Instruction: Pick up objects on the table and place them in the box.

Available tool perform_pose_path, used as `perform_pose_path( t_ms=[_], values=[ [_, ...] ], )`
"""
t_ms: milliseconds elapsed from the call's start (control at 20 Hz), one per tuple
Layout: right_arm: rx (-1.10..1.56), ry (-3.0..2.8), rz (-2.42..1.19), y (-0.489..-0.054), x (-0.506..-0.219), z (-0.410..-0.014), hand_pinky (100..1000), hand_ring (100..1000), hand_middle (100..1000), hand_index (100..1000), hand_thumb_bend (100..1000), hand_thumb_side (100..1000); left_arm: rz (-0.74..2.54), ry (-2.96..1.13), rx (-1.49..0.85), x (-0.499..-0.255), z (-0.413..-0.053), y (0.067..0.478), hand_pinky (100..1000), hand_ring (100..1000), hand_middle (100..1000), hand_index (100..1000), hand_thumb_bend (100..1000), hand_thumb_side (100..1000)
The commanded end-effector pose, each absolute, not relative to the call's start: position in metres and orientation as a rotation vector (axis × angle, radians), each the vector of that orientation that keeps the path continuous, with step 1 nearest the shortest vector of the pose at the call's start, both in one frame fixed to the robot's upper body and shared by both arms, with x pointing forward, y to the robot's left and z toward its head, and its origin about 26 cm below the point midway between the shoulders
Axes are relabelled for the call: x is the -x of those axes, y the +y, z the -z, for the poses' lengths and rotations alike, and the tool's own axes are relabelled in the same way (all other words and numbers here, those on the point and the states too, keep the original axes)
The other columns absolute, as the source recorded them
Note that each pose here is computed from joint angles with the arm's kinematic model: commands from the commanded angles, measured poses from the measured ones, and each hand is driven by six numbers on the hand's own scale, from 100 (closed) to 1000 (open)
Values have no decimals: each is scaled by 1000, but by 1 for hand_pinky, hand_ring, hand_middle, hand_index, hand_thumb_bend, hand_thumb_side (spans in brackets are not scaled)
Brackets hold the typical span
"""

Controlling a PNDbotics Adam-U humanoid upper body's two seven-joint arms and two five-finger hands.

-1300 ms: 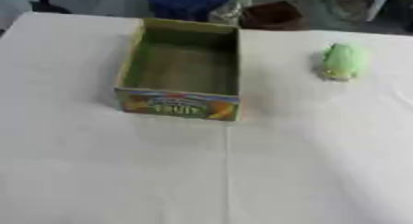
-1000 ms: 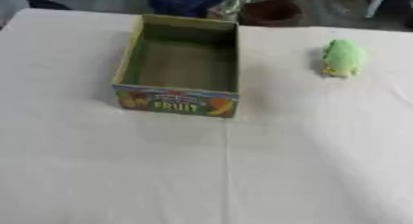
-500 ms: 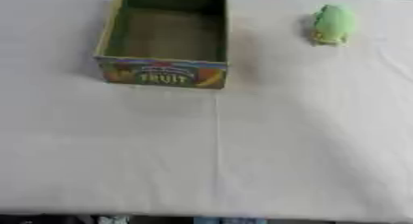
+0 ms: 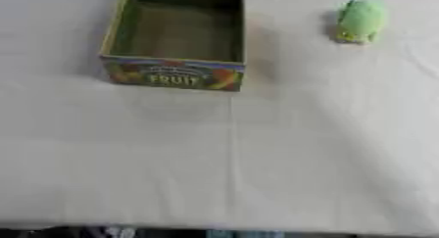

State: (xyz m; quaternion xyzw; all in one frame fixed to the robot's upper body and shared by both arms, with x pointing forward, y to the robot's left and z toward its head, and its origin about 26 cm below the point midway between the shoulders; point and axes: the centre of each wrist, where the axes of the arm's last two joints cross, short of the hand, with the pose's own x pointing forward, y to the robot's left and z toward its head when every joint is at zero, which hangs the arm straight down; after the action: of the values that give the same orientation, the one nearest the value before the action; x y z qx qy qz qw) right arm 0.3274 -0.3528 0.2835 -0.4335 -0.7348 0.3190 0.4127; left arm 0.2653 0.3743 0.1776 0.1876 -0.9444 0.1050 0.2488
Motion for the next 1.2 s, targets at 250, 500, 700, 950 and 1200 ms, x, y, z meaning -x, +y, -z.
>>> perform_pose_path(
  t_ms=[250,500,700,950,1200],
  values=[
    [1151,-1819,-969,-364,-334,-305,791,943,717,868,283,991,-260,-2607,-525,-263,-187,375,474,506,523,679,100,755],
    [1150,-1762,-1144,-368,-345,-309,813,984,779,912,600,847,-254,-2605,-520,-263,-188,375,475,505,523,679,100,756],
    [1106,-1655,-1278,-374,-360,-309,828,1000,807,943,719,726,-251,-2604,-519,-263,-187,375,475,505,522,678,100,754],
    [1113,-1546,-1345,-388,-362,-302,859,1000,846,986,795,689,-248,-2604,-521,-263,-187,375,476,505,522,678,100,756],
    [1134,-1460,-1345,-398,-363,-297,875,1000,858,995,763,670,-243,-2605,-521,-263,-186,374,476,504,522,678,100,754]
  ],
)
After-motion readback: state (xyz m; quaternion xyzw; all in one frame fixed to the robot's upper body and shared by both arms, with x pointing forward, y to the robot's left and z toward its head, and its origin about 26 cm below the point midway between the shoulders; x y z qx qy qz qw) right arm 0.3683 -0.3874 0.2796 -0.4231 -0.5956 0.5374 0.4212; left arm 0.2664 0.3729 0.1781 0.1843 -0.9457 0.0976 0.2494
